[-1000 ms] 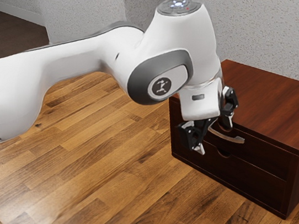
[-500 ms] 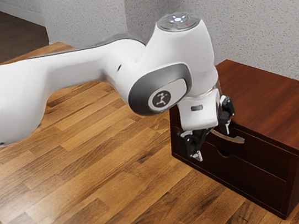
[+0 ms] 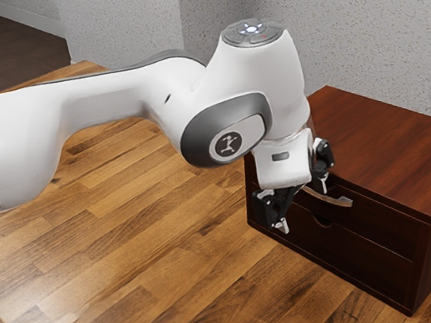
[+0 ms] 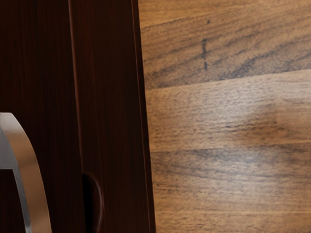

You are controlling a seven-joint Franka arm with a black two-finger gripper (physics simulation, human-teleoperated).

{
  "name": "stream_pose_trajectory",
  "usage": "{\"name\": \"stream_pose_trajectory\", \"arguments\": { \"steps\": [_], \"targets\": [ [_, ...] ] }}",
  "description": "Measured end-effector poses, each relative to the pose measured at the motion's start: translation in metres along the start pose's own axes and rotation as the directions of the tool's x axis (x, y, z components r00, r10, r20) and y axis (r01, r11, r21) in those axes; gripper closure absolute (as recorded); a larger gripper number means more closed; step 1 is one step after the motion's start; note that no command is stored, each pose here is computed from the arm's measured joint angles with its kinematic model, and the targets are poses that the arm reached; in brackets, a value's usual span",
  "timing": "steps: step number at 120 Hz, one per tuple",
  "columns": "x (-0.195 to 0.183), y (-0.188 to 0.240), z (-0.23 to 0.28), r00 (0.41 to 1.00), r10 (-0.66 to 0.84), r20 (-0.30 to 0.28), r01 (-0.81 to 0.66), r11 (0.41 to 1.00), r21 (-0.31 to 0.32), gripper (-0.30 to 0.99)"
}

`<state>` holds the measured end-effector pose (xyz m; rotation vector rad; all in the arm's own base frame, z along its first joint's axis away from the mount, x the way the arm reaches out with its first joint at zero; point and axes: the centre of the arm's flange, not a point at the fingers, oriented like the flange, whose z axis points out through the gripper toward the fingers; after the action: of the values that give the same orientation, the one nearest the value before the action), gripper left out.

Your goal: Pull the drawer handle with one arm to open the drawer

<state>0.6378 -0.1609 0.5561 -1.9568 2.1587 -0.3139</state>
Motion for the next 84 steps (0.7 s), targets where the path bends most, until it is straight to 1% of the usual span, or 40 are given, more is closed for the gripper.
{"name": "stream_pose_trajectory", "arguments": {
  "steps": [19, 26, 34, 47, 58, 73, 84],
  "targets": [
    [0.0, 0.002, 0.002, 1.0, -0.008, 0.002, 0.008, 1.0, -0.007, 0.0],
    [0.0, 0.002, 0.002, 1.0, -0.012, 0.002, 0.012, 1.0, -0.008, 0.03],
    [0.0, 0.003, 0.0, 1.0, -0.015, 0.002, 0.015, 1.0, -0.008, 0.11],
    [0.002, 0.006, -0.005, 1.0, -0.016, 0.003, 0.016, 1.0, -0.003, 0.29],
    [0.002, 0.008, -0.008, 1.0, -0.019, 0.005, 0.019, 1.0, -0.002, 0.4],
    [0.004, 0.018, -0.015, 1.0, -0.02, 0.014, 0.02, 1.0, 0.0, 0.52],
    [0.006, 0.026, -0.02, 0.999, -0.024, 0.021, 0.024, 1.0, 0.001, 0.58]
  ]
}}
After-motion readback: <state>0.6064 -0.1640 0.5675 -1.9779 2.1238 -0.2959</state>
